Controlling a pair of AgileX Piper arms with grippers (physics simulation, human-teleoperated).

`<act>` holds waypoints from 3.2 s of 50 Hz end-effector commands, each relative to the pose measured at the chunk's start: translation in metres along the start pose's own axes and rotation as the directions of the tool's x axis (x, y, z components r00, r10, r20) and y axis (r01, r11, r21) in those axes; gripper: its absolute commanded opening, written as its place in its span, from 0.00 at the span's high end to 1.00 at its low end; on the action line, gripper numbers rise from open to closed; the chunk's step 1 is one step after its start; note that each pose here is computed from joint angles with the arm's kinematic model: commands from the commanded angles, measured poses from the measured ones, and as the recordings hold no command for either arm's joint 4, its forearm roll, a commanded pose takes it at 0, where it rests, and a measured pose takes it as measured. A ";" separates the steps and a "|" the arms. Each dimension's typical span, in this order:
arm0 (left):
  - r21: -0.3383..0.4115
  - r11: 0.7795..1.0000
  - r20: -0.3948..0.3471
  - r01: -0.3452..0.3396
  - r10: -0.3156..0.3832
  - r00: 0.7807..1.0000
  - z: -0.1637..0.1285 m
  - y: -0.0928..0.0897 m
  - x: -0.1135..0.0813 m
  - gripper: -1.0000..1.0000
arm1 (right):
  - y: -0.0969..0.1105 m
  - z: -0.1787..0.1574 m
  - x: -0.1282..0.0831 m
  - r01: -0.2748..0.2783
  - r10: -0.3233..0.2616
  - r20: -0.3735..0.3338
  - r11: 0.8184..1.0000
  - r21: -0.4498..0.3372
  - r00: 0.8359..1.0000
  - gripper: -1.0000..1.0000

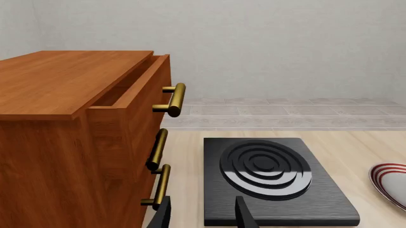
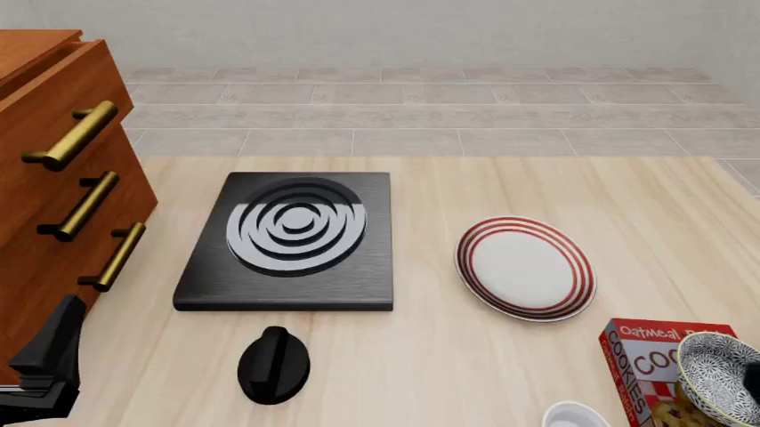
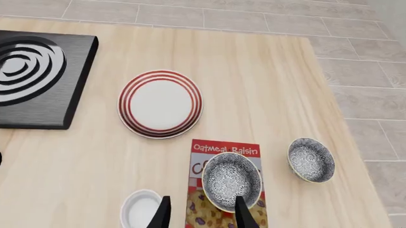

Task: Pick the akita bowl on the cookies box and place it on the plate.

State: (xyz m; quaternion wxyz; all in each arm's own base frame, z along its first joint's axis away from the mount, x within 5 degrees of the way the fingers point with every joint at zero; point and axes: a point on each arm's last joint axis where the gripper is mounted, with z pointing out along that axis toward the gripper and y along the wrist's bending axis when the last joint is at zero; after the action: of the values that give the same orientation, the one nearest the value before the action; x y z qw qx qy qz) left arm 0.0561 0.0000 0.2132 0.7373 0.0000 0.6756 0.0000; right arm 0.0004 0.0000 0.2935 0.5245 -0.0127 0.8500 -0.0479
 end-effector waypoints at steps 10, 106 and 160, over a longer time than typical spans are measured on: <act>0.000 1.000 0.000 0.000 0.000 1.000 0.000 0.000 0.000 0.00 | -0.001 0.013 -0.002 -0.013 0.013 -0.001 1.000 0.021 1.000 0.00; 0.000 1.000 0.000 0.000 0.000 1.000 0.000 0.000 0.000 0.00 | -0.001 0.082 0.035 -0.040 0.045 -0.077 0.997 0.061 0.996 0.00; 0.000 1.000 0.000 0.000 0.000 1.000 0.000 0.000 0.000 0.00 | 0.001 0.103 0.056 -0.061 0.067 -0.105 0.996 0.057 0.992 0.00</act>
State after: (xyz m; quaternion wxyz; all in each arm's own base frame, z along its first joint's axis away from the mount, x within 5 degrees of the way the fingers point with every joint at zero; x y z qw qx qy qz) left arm 0.0561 0.0000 0.2132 0.7373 0.0000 0.6756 0.0000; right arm 0.0655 -0.0099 0.2010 0.4804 0.0305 0.8748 -0.0553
